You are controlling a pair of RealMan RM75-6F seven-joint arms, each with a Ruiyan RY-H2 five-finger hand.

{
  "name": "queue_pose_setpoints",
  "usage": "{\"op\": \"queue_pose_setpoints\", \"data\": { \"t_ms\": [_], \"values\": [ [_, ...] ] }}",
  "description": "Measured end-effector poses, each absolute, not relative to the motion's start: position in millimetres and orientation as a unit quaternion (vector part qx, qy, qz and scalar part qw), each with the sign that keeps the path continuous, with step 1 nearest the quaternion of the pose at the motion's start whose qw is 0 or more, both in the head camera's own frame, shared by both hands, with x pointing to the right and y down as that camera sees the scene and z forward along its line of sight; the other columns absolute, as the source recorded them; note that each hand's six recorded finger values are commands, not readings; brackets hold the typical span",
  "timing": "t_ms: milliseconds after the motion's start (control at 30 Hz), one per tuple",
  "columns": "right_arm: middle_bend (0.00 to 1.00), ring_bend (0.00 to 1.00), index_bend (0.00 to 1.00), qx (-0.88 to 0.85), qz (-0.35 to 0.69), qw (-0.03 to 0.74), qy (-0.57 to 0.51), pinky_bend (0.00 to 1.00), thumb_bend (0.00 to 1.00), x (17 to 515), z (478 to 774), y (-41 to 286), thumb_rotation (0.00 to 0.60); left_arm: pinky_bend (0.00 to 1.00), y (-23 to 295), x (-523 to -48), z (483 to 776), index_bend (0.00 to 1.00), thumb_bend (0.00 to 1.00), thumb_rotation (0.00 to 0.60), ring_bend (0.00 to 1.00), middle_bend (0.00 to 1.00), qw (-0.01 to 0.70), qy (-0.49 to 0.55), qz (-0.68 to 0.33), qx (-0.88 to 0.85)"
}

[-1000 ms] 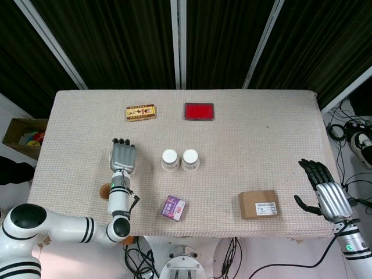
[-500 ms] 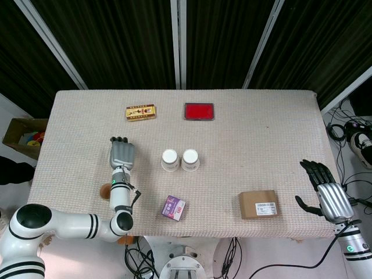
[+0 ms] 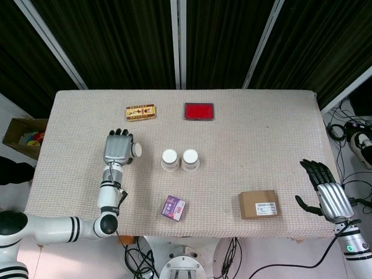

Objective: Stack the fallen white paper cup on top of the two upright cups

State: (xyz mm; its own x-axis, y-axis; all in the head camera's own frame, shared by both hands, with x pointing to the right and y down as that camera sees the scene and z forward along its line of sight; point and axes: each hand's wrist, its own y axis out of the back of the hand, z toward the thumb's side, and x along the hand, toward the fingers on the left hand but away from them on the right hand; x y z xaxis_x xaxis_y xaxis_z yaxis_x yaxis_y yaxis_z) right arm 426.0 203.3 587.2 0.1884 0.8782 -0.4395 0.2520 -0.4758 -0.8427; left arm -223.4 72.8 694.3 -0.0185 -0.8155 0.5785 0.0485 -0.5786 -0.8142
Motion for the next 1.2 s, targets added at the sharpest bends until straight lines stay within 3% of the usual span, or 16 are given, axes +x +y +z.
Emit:
{"op": "queue_pose_setpoints", "data": {
  "t_ms": [333, 600, 867, 1200],
  "values": [
    [0.07, 0.00, 0.04, -0.686, 0.502, 0.351, -0.393, 0.00, 0.26, 425.6, 566.7, 190.0, 0.600, 0.21, 66.7, -219.1, 659.8, 0.54, 0.30, 0.600, 0.18, 0.24, 0.177, 0.491, -0.416, -0.745],
    [0.07, 0.00, 0.04, -0.677, 0.506, 0.354, -0.401, 0.00, 0.26, 426.3, 559.6, 190.0, 0.600, 0.20, 73.3, -185.2, 662.3, 0.54, 0.25, 0.600, 0.17, 0.23, 0.077, 0.507, -0.265, -0.817],
    [0.07, 0.00, 0.04, -0.675, 0.510, 0.351, -0.401, 0.00, 0.26, 426.1, 560.6, 190.7, 0.600, 0.20, 75.6, -144.0, 691.2, 0.54, 0.25, 0.600, 0.17, 0.23, 0.057, 0.481, -0.249, -0.839],
    [0.07, 0.00, 0.04, -0.677, 0.512, 0.344, -0.401, 0.00, 0.26, 426.7, 565.9, 190.9, 0.600, 0.19, 72.3, -125.8, 701.1, 0.54, 0.24, 0.600, 0.17, 0.23, 0.060, 0.470, -0.264, -0.840]
  ]
}}
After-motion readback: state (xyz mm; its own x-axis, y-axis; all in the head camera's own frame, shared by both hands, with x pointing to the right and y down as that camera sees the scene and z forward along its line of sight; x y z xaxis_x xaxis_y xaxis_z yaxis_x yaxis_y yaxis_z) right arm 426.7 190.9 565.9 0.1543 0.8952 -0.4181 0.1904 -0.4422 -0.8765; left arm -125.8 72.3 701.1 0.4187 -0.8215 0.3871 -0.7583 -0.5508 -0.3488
